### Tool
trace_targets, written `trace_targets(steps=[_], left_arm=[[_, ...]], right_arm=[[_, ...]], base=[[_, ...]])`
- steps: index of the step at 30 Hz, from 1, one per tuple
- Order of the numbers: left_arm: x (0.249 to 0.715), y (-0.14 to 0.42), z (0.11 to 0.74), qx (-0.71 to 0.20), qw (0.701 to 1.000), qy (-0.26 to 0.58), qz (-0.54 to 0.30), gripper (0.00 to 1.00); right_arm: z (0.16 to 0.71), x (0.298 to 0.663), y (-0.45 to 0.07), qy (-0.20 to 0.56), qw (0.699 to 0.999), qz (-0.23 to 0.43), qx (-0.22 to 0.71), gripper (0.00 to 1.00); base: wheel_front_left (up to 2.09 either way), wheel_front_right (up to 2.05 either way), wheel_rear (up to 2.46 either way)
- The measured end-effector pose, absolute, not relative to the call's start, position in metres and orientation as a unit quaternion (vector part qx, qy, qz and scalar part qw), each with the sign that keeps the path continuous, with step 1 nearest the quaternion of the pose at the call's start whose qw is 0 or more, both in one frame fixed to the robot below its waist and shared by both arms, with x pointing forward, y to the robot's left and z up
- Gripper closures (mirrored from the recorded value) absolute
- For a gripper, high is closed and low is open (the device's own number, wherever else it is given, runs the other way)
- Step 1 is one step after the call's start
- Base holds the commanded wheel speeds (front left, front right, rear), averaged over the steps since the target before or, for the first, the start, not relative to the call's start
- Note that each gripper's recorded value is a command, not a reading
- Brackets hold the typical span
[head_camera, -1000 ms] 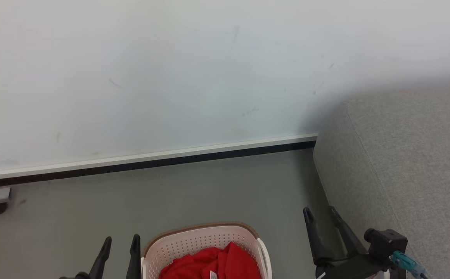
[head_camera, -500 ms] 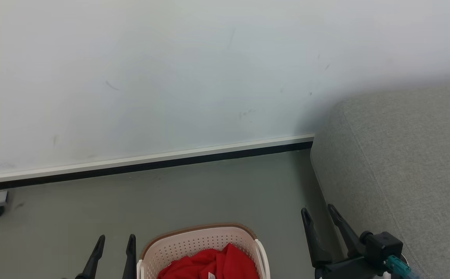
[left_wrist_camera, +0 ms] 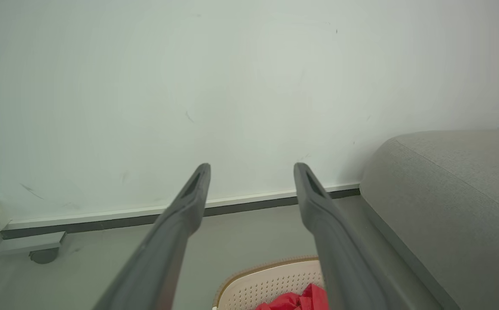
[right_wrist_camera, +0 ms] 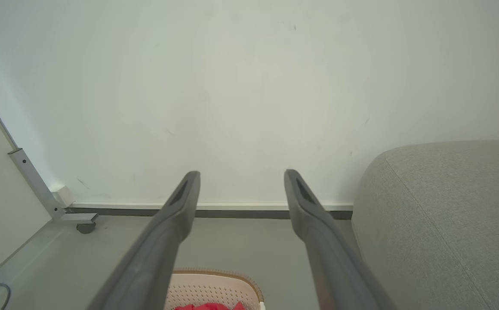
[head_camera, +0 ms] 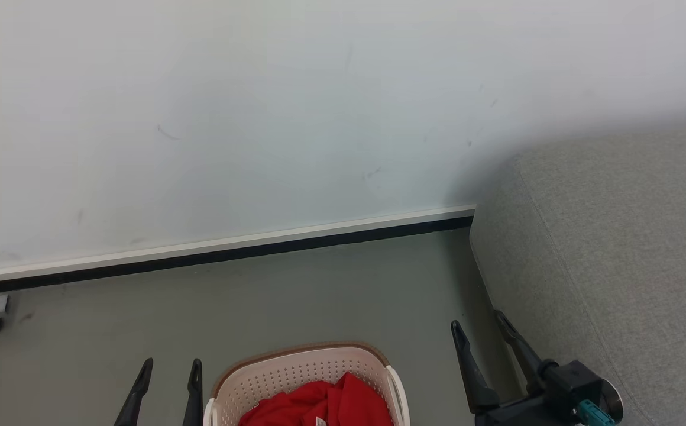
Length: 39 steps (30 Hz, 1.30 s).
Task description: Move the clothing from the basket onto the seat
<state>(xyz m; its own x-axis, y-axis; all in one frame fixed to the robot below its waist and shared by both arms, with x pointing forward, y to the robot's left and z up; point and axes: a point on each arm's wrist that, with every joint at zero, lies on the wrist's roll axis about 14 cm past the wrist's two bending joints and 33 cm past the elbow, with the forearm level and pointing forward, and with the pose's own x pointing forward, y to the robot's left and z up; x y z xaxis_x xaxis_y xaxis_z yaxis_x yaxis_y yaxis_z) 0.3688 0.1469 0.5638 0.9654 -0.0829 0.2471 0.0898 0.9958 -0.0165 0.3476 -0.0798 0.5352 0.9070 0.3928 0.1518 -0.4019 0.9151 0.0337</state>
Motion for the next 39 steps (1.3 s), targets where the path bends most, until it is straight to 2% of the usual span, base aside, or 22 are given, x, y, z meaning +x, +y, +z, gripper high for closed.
trace_targets(steps=[10, 39], left_arm=[[0.368, 0.146, 0.569, 0.024, 0.989, -0.138, -0.043, 0.00], [0.368, 0.136, 0.556, 0.021, 0.991, -0.120, -0.060, 0.00]], right_arm=[[0.537, 0.344, -0.075, -0.086, 0.974, 0.211, 0.002, 0.00], [0.537, 0.346, -0.080, -0.086, 0.976, 0.200, 0.007, 0.00]], base=[[0.00, 0.00, 0.00], [0.00, 0.00, 0.00]])
